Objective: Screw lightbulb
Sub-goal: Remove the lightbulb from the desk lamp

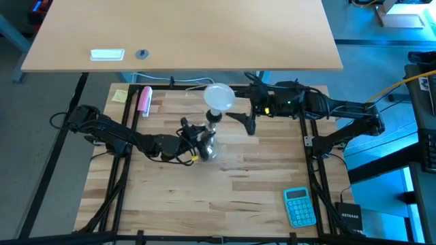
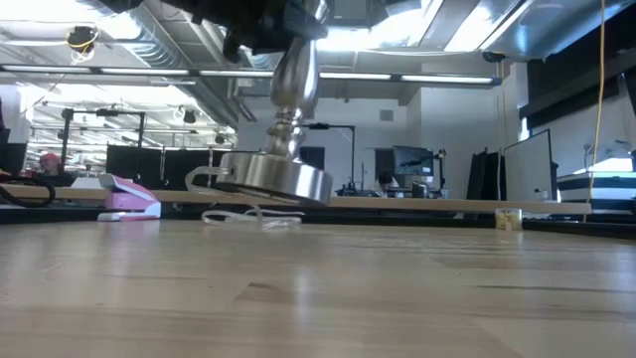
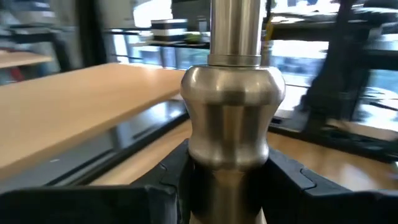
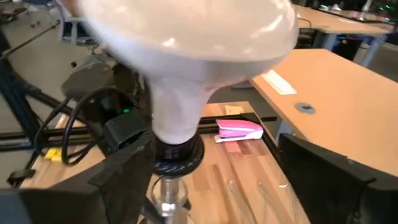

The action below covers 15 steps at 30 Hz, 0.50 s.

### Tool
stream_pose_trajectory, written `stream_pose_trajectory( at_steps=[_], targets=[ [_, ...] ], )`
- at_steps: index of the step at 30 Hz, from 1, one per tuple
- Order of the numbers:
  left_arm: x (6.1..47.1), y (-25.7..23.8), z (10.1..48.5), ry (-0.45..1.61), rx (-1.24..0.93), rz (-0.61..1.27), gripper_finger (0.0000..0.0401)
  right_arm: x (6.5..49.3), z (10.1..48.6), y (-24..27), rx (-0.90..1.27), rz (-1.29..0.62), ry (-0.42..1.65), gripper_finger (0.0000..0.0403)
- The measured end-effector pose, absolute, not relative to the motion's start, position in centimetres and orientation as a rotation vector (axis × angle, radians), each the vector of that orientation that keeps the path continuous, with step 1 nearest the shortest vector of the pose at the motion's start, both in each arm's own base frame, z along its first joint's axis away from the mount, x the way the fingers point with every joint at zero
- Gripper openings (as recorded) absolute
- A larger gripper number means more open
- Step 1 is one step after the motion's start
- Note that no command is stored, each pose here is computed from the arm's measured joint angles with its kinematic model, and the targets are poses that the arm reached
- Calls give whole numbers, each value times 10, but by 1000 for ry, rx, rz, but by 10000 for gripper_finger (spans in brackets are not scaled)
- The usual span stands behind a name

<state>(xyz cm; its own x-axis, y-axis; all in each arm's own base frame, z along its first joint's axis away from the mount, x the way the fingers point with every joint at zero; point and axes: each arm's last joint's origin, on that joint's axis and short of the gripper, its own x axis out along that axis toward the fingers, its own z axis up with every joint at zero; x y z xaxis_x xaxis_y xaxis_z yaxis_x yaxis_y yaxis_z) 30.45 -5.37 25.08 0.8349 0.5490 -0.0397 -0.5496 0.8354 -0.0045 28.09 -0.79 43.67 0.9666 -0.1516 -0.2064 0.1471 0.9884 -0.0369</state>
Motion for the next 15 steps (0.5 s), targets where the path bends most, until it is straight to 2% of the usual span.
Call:
stream_pose_trajectory(
  at_steps=[7, 15],
  targets=[
    [302, -49, 249, 59, 21, 729, 122, 317, 421, -10, 11, -215, 175, 307],
    [301, -45, 249, 60, 33, 814, 122, 349, 417, -11, 21, -232, -2, 301]
  ],
)
